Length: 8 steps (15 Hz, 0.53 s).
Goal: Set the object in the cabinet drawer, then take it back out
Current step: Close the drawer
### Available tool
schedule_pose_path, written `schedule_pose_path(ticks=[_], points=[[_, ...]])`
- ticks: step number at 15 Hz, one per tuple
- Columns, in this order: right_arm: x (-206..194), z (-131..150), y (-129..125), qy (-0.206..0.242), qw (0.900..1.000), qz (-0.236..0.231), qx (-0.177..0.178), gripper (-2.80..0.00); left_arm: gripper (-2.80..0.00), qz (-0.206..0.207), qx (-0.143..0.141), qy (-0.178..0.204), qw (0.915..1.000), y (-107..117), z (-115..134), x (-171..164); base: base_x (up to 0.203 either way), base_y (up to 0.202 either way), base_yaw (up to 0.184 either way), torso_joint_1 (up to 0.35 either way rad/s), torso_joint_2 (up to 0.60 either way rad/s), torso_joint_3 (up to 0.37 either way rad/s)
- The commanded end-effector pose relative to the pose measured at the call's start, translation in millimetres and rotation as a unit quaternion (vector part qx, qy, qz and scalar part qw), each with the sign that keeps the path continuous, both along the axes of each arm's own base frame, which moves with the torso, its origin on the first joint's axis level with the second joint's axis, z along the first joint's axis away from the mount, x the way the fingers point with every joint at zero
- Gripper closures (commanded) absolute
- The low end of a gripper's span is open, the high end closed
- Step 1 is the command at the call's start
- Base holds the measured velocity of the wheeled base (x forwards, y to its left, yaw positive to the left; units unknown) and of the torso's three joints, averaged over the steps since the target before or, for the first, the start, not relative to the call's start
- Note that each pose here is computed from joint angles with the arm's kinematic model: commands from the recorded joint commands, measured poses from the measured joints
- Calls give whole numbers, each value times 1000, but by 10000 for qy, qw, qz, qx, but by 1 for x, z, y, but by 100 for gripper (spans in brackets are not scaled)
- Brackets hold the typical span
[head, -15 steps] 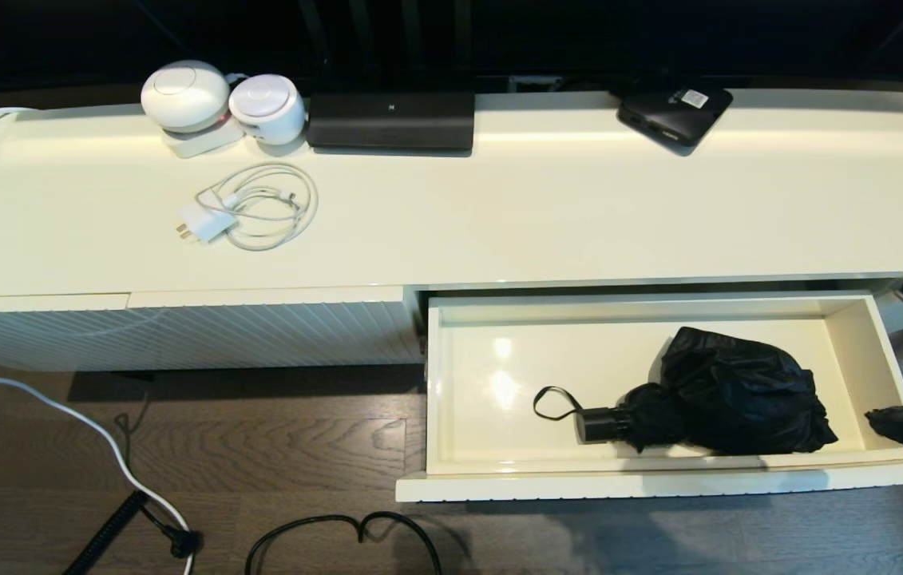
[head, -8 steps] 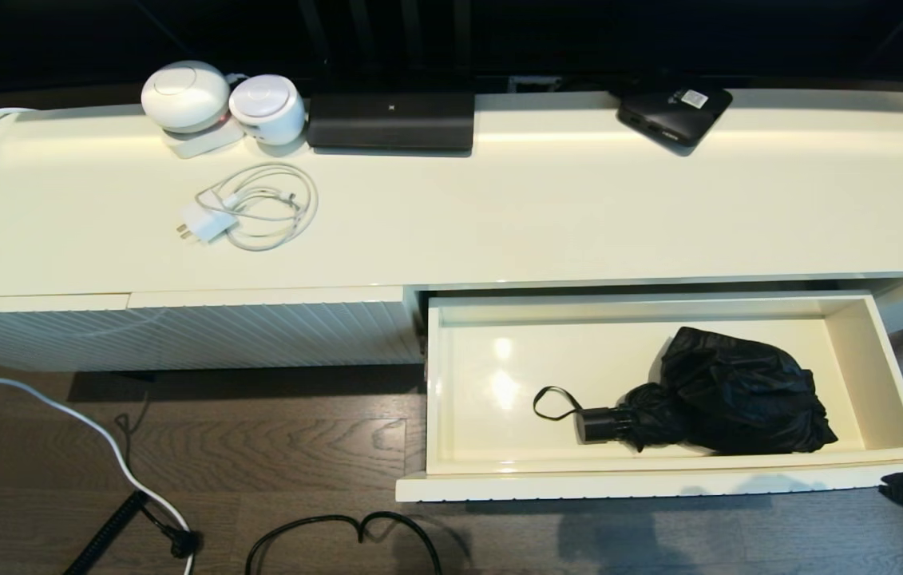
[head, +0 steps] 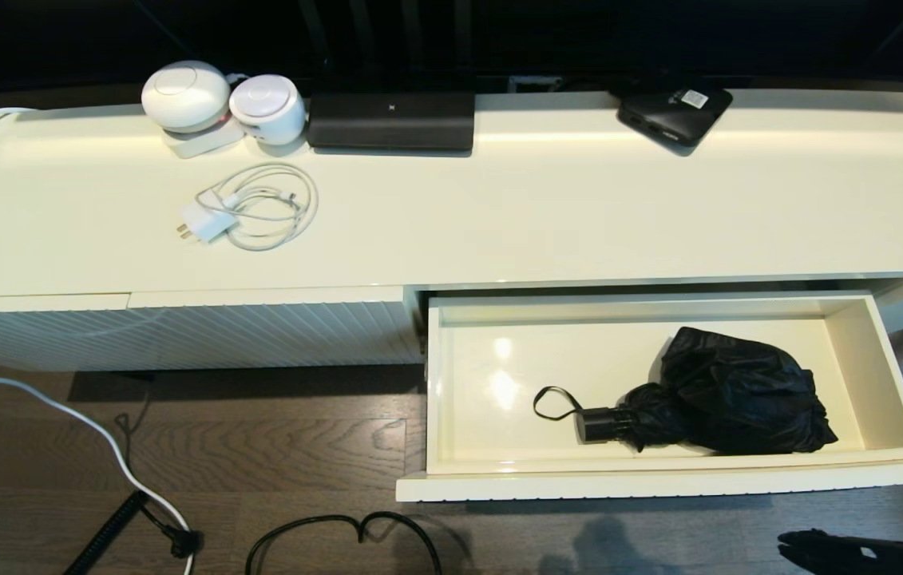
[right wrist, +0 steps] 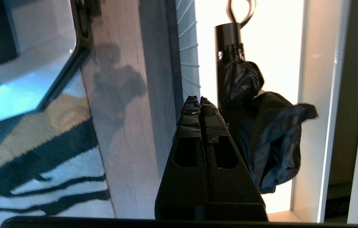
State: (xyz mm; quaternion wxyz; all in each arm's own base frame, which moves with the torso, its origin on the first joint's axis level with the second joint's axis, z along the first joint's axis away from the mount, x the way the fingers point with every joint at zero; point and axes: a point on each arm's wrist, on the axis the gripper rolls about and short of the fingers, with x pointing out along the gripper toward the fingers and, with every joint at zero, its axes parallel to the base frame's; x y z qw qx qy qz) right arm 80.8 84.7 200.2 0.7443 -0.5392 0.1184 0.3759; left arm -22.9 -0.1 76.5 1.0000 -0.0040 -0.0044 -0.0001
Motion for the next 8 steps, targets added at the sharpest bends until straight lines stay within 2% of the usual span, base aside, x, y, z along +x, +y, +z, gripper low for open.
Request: schedule_pose_path(ticks=[1, 4, 8], points=[[8, -15, 8, 193, 9987, 88, -473, 0, 0, 0, -5, -17, 10000, 0, 0, 0, 0, 0, 0, 0, 0, 0], [17, -29, 15, 430, 9953, 82, -869, 0, 0, 0, -6, -13, 10000, 0, 0, 0, 0, 0, 0, 0, 0, 0], [26, -40, 20, 671, 9903, -96, -1209, 0, 0, 0, -6, -18, 10000, 0, 0, 0, 0, 0, 0, 0, 0, 0]])
